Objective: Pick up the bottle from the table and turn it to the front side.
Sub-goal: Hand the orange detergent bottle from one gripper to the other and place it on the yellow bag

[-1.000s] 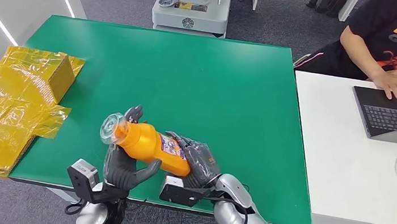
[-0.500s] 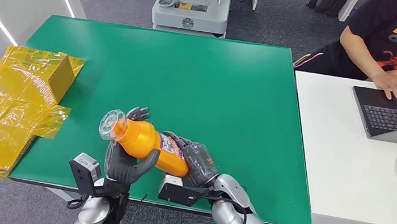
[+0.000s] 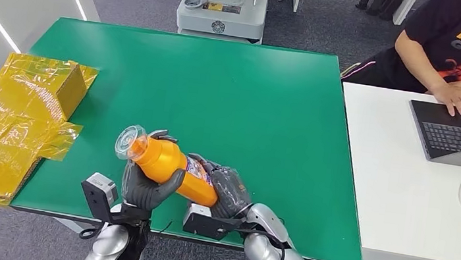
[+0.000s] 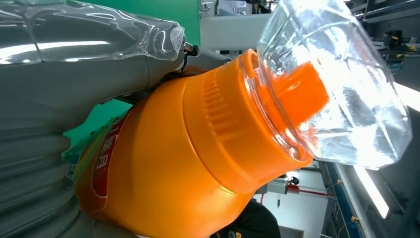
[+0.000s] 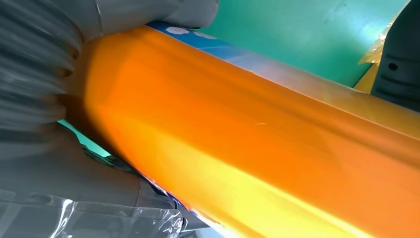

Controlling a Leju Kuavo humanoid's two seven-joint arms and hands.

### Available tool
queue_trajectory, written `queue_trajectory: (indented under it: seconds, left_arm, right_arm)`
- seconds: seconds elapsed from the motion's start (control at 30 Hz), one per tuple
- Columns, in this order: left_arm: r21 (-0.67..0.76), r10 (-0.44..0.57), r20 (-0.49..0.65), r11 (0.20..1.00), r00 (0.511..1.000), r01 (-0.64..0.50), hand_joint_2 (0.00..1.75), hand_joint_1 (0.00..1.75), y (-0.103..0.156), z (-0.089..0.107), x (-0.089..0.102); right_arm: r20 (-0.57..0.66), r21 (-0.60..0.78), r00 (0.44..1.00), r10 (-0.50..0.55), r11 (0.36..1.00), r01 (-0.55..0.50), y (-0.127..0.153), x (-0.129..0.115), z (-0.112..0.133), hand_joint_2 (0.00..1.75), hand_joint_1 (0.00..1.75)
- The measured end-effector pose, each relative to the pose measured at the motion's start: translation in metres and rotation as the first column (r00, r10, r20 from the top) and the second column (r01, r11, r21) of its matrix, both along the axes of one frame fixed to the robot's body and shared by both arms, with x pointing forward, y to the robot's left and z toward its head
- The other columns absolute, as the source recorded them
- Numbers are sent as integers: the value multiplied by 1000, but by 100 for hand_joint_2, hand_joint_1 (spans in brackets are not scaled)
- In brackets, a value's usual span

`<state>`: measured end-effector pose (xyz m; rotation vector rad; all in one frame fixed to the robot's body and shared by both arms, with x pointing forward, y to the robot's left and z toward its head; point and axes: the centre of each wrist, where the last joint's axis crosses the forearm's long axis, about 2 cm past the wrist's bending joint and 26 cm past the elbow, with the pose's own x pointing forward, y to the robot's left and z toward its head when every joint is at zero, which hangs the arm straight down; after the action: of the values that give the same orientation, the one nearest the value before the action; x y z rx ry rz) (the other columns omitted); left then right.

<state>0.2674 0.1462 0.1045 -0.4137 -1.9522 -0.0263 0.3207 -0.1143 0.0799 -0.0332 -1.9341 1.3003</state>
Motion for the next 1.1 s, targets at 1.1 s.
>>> queue_trajectory:
  seconds: [1.1]
  left_arm:
    - [63, 48, 50, 997, 998, -52, 175, 175, -3, 4, 1]
  right_arm:
    - [113, 423, 960, -257, 887, 187, 22, -66, 31, 175, 0]
